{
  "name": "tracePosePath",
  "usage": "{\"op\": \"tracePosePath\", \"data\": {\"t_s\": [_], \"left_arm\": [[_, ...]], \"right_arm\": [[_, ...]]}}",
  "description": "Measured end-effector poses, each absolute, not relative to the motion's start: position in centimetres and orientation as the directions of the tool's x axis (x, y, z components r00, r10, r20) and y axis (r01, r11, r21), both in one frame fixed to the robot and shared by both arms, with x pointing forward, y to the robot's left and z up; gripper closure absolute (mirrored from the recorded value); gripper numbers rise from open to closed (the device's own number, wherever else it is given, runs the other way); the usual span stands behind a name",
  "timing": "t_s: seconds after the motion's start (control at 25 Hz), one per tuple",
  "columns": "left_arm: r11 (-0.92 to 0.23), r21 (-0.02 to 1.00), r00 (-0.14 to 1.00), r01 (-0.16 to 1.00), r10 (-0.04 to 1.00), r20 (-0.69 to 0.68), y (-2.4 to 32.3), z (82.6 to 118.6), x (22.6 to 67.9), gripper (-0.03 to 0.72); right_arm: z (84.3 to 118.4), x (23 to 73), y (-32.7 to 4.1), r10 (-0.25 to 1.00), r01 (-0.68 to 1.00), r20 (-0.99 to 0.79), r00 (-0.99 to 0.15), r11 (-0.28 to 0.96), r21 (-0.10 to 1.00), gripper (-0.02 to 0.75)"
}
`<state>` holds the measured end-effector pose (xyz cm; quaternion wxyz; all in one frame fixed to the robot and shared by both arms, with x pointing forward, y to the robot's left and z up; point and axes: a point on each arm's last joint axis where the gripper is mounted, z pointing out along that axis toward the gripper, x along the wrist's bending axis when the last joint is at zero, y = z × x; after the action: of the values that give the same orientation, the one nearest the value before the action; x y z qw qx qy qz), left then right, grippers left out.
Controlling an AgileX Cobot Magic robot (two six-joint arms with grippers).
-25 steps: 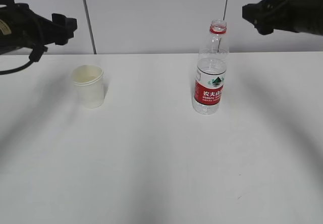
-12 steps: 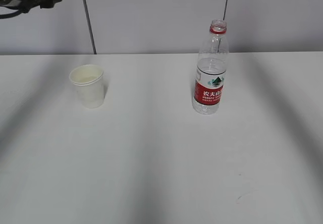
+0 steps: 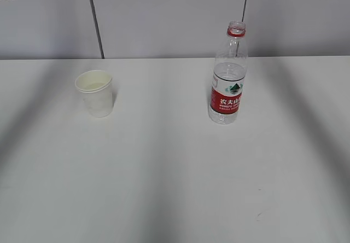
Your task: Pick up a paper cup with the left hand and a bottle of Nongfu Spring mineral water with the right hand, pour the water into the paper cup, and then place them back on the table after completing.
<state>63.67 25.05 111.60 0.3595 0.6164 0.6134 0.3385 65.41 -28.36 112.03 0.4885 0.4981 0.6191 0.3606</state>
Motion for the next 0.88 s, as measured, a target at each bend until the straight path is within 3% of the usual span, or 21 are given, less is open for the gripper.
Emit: {"op": "tracePosePath", "data": {"t_s": [0.52,0.72,0.88], "left_arm": [[0.011,0.778,-0.020,0.629,1.000,0.001,25.5,110.5,62.9,0.210],[0.016,0.752,-0.032,0.659,0.999,0.008,25.6,110.5,62.7,0.210],[0.025,0.712,-0.052,0.702,0.998,0.017,25.7,110.7,62.3,0.210]], "right_arm": [[112.1,65.0,-26.0,0.963,0.367,-0.270,0.022,0.243,0.898,0.165],[113.4,64.7,-25.9,0.971,0.436,-0.218,0.096,0.156,0.886,0.165],[113.5,64.1,-25.8,0.981,0.548,-0.171,0.091,0.094,0.831,0.165]]}}
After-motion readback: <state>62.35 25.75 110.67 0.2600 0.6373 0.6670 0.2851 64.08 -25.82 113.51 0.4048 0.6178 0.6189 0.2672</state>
